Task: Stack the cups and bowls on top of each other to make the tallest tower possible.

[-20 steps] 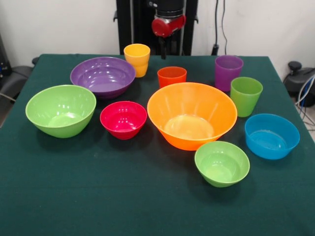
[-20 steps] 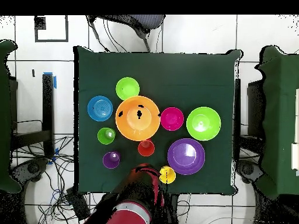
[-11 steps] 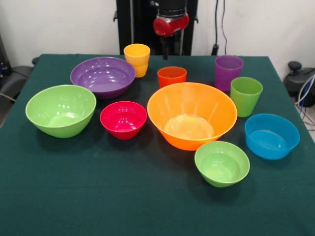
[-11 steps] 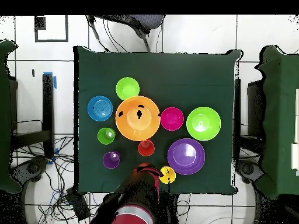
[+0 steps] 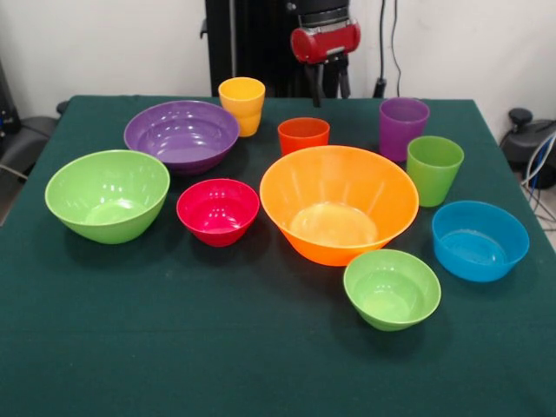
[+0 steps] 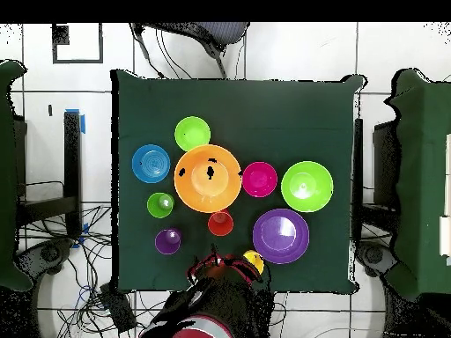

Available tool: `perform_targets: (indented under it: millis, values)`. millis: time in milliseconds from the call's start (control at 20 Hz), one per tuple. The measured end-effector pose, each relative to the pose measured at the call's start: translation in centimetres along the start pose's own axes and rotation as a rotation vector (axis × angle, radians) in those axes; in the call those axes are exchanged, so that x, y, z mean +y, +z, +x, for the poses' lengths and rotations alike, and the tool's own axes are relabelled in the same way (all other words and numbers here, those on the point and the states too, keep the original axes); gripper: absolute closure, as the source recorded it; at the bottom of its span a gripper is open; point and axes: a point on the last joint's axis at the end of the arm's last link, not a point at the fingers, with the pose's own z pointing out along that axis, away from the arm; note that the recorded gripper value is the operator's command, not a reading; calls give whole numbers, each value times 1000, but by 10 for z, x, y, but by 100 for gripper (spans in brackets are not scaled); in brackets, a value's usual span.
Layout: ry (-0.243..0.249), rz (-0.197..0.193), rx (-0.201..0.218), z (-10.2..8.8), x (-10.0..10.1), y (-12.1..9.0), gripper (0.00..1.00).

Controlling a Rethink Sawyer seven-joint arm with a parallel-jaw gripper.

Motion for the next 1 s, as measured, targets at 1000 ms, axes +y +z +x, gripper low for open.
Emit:
perform_targets:
  millis: [1000]
  values:
    - [-42, 132, -44, 4, -15, 3, 0]
